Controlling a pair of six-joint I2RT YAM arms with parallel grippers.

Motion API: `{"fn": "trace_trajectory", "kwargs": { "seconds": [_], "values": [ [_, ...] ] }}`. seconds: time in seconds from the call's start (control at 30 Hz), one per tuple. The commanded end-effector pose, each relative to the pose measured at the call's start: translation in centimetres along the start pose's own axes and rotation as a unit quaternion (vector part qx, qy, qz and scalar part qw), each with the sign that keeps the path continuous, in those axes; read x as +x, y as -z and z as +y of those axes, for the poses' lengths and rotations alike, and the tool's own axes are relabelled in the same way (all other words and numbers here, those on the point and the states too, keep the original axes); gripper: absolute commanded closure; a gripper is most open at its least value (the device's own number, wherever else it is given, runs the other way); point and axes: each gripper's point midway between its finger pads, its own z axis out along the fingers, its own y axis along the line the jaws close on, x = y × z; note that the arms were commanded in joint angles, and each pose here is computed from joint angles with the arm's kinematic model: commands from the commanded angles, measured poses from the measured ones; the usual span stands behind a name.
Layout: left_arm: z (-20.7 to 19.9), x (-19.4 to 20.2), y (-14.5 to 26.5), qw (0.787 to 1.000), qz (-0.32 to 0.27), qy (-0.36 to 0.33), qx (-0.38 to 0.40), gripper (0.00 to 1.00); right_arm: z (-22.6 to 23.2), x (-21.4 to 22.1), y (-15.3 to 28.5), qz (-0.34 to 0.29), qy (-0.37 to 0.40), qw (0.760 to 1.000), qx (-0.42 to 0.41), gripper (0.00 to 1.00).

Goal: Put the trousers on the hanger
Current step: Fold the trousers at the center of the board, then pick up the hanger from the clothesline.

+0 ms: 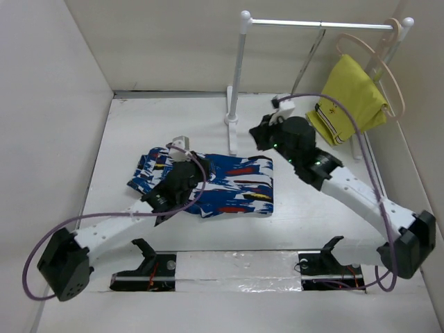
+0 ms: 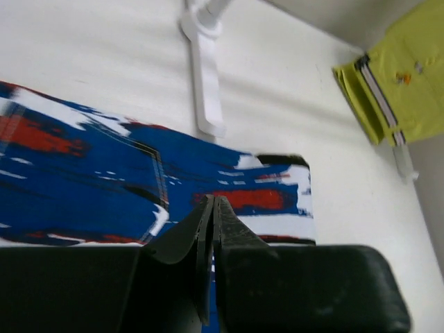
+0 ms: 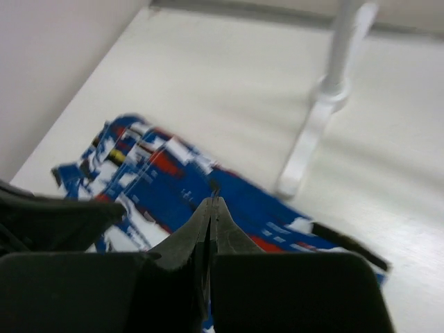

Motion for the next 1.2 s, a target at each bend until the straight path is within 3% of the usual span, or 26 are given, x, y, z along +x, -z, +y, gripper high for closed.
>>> {"fn": "trace_trajectory", "kwargs": {
  "seconds": [0.0, 0.07, 0.1, 0.17, 0.2, 0.3, 0.37, 0.53, 0.77, 1.17],
  "values": [
    [-6.0, 0.0, -0.9, 0.996, -0.013, -0.016, 0.092, 1.00, -3.8, -10.5, 5.4, -0.117, 0.025, 0.990, 0.075, 1.00],
    [-7.7, 1.8, -1.7, 0.994, 0.003, -0.057, 0.096, 1.00, -6.5, -13.1, 7.4, -0.137, 0.029, 0.982, 0.131, 0.97],
    [-8.0, 2.2, -1.9, 0.993, 0.003, -0.069, 0.094, 1.00, -8.6, -15.9, 8.8, -0.163, 0.031, 0.972, 0.168, 0.83],
    [-8.4, 3.0, -2.6, 0.992, 0.004, -0.091, 0.088, 1.00, -11.4, -17.7, 10.2, -0.176, 0.033, 0.958, 0.225, 0.63],
    [-8.6, 3.2, -2.6, 0.990, 0.003, -0.104, 0.091, 1.00, -13.4, -19.4, 10.8, -0.188, 0.030, 0.946, 0.261, 0.46],
    [-8.7, 3.4, -2.6, 0.988, -0.006, -0.110, 0.105, 1.00, -15.5, -20.6, 10.1, -0.183, 0.029, 0.942, 0.278, 0.28],
    [-8.7, 3.6, -2.4, 0.987, -0.010, -0.108, 0.116, 1.00, -15.7, -21.6, 8.0, -0.164, 0.033, 0.950, 0.263, 0.24],
    [-9.0, 4.4, -1.9, 0.984, 0.008, -0.113, 0.137, 0.94, -16.4, -22.5, 4.6, -0.148, 0.026, 0.953, 0.265, 0.23],
    [-9.1, 4.3, -1.4, 0.983, 0.011, -0.107, 0.147, 0.86, -18.6, -20.0, 0.2, -0.107, 0.011, 0.949, 0.296, 0.24],
    [-9.3, 4.4, -1.3, 0.983, 0.012, -0.100, 0.154, 0.86, -18.8, -17.8, 0.1, -0.098, 0.019, 0.940, 0.326, 0.53]
  ]
}}
